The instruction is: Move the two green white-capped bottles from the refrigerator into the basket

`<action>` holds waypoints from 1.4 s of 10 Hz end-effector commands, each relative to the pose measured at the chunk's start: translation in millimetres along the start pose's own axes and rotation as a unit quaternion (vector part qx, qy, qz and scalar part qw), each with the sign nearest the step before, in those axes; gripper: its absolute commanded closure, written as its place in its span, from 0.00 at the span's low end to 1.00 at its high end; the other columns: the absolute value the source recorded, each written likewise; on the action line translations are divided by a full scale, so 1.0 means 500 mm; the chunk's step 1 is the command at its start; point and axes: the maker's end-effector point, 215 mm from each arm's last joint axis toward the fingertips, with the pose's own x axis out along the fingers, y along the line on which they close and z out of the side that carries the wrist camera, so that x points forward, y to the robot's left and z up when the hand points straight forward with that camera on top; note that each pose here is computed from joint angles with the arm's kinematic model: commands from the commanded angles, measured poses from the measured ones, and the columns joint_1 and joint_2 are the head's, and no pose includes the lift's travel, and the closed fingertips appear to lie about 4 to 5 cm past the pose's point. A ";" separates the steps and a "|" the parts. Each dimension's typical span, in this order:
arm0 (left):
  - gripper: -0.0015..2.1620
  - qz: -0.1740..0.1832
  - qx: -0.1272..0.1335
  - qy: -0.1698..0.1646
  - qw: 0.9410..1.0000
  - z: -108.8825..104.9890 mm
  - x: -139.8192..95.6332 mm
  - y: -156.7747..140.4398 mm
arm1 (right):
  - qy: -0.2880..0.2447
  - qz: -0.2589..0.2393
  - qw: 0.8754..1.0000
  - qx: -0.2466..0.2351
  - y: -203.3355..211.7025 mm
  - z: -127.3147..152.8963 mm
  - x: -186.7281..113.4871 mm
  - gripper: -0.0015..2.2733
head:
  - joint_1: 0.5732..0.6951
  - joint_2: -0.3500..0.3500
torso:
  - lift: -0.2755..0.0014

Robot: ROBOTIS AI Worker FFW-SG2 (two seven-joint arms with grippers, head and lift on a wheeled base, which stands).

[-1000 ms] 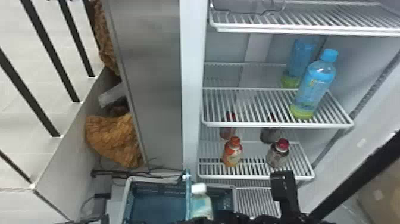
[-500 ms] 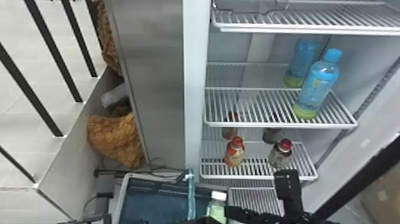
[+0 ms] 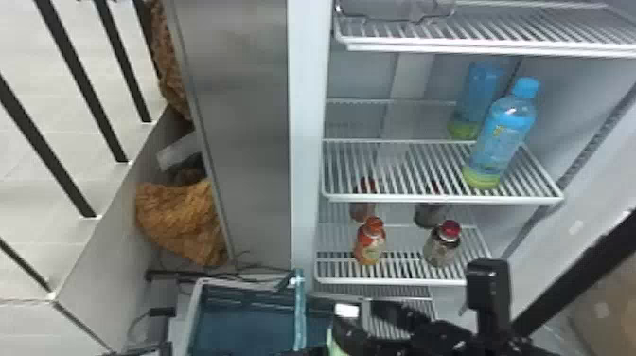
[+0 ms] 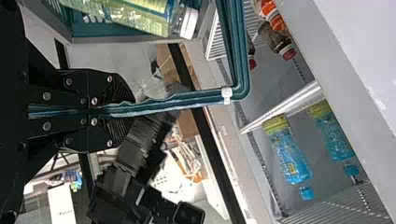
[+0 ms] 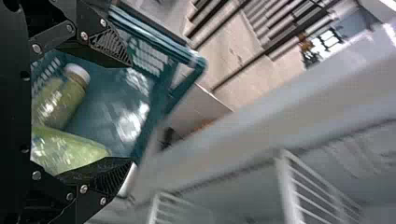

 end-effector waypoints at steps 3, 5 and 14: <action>0.56 -0.001 0.000 0.001 1.000 -0.002 0.001 -0.001 | -0.128 -0.073 0.988 -0.048 -0.049 0.127 -0.077 0.16 | 1.00 0.31 | 0.98; 0.56 0.003 -0.001 -0.001 1.000 -0.001 -0.003 0.005 | -0.206 -0.103 0.971 -0.070 -0.059 0.193 -0.119 0.16 | 1.00 0.25 | 0.98; 0.56 0.002 -0.002 -0.002 1.000 -0.002 -0.001 0.003 | -0.347 -0.252 0.898 -0.098 -0.168 0.222 -0.275 0.16 | 1.00 0.05 | 0.98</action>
